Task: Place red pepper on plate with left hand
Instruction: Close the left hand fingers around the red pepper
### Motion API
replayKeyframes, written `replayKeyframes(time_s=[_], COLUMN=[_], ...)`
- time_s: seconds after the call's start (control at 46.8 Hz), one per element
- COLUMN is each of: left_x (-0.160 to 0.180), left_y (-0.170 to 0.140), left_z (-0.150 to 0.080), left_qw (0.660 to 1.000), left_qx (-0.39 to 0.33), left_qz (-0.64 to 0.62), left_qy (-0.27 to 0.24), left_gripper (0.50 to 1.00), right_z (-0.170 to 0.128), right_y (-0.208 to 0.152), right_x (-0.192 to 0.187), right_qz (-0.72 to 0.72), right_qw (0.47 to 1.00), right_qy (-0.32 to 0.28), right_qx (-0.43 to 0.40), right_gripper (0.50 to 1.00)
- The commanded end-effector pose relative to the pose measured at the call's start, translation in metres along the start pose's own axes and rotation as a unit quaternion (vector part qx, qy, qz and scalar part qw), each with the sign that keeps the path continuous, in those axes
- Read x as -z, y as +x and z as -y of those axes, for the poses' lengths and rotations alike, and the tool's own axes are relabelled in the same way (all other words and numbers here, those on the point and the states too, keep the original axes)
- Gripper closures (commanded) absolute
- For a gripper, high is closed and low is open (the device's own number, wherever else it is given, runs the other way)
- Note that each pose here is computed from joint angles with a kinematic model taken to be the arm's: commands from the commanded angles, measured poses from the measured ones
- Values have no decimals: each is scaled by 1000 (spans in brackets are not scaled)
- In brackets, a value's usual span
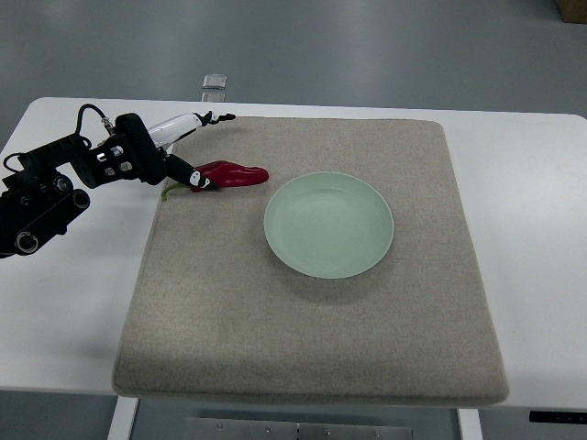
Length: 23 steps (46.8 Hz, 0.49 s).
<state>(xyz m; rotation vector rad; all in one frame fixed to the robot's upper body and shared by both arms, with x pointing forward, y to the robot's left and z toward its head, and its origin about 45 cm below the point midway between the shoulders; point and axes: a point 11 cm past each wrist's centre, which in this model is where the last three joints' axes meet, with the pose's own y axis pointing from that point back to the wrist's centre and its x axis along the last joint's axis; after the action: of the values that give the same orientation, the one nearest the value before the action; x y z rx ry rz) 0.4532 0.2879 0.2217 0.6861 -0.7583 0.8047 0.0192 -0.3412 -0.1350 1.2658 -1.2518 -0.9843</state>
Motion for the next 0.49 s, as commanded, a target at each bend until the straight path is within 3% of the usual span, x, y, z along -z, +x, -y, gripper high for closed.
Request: replayKeyframes(time_s=[0.0, 0.342, 0.47], left_x=[1, -2, -3], left_y=[0, 2, -1], left_z=[0, 4, 5], left_qw=[1000, 999, 999], left_qx=[6, -2, 0], left_qz=[20, 37, 40], left_qy=[6, 9, 8], left_gripper=[557, 634, 636], right_z=[0, 0, 0], right_y=[0, 0, 1], right_x=[0, 0, 0], right_qz=[0, 0, 0], right_qw=[1000, 1000, 1000], right_qy=[0, 0, 0], right_qx=[0, 0, -1], right_gripper=[572, 572, 572])
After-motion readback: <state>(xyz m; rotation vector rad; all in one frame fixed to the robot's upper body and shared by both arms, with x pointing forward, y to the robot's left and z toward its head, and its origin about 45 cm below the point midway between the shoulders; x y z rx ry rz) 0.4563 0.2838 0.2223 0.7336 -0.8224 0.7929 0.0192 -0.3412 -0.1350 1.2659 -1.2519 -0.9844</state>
